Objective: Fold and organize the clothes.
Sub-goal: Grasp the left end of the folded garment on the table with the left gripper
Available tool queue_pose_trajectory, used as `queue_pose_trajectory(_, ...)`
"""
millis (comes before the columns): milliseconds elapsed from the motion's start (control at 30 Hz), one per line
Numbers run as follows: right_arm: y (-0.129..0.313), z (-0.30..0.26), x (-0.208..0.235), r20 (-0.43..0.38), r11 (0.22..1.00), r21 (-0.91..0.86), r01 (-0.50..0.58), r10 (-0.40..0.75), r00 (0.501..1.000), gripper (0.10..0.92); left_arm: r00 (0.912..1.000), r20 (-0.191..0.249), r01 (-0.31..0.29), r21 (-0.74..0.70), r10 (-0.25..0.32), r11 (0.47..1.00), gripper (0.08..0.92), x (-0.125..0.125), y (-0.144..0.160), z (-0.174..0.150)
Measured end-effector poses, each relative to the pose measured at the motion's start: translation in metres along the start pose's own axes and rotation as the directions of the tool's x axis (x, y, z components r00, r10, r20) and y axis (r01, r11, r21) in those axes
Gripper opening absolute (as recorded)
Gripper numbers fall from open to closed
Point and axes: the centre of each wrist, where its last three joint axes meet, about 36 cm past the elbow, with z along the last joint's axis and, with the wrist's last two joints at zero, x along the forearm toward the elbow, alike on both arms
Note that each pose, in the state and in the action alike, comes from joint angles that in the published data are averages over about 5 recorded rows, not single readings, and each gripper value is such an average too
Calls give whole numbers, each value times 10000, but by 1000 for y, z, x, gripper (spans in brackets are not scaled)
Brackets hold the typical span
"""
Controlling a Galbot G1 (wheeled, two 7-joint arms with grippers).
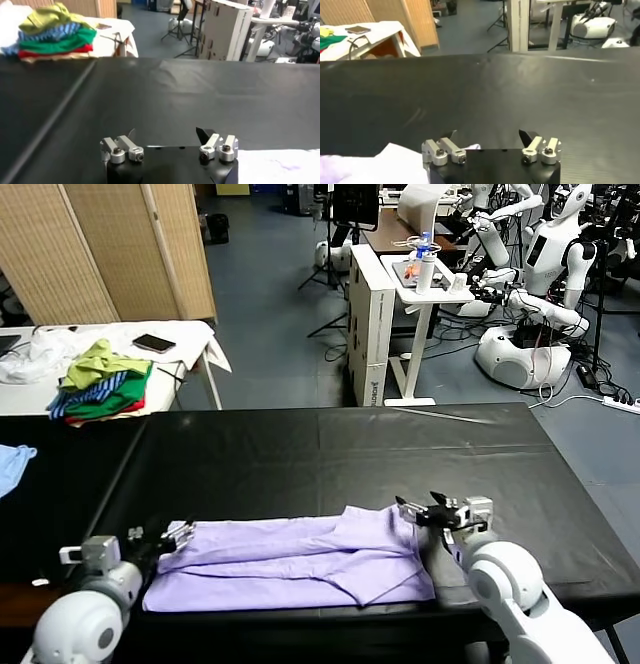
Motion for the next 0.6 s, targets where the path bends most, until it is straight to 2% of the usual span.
queue_pose_trajectory(167,6,6,-5,-135,10000,-29,85,-86,9999,707,9998,-199,12,14,-12,10000,907,-7,5,5)
queue_pose_trajectory(300,8,10,-6,-218,9999,-17,136,-137,9997,585,9994,-353,44,79,-41,10000,870,-11,6,9)
queue_pose_trajectory(400,9,13,-6,-242,9999,9,165,-165,9996,453,9989,-468,75,99,-71,9999,752,-11,6,12)
queue_pose_trajectory(533,10,15,-6,-189,9999,45,136,-135,9997,237,9984,-566,93,115,-86,9999,503,-11,6,15)
queue_pose_trajectory(600,11,16,-5,-82,9999,84,65,-65,9999,186,9983,-584,92,126,-85,9999,389,-10,6,16)
